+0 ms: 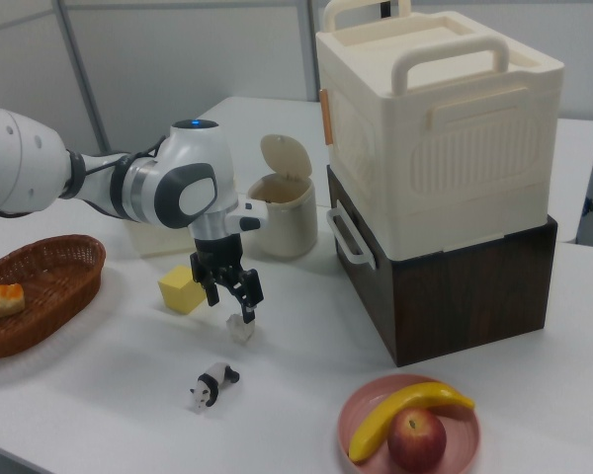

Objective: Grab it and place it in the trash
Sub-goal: 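Move the gripper over the white crumpled paper ball and lower it, then close the gripper on the white paper ball and lift it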

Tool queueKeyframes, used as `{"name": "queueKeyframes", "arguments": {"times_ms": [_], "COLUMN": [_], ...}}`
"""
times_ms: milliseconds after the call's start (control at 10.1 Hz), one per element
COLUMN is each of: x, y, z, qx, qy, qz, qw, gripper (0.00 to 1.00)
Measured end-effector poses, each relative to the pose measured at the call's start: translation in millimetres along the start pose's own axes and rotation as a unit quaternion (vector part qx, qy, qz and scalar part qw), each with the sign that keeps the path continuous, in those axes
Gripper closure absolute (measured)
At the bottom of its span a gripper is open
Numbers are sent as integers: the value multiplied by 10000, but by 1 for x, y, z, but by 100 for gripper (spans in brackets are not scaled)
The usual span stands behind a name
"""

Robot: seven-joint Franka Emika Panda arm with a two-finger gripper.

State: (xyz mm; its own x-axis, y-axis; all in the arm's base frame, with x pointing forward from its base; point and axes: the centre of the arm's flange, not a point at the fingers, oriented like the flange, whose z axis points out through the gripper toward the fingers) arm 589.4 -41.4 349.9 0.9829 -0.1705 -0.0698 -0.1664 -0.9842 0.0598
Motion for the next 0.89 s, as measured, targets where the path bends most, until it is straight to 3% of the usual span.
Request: {"name": "queueKeyframes", "arguments": {"times_ms": [396, 495, 693, 891], "x": [10, 12, 14, 17], "y": [6, 8, 9, 9], "z": [28, 33, 35, 30], "qx": [-166, -274, -349, -343], "qy": [27, 9, 47, 121], "qz": [-83, -154, -208, -205], "qw": [9998, 9995, 9992, 9991], "gripper": [0, 11, 55, 78]}}
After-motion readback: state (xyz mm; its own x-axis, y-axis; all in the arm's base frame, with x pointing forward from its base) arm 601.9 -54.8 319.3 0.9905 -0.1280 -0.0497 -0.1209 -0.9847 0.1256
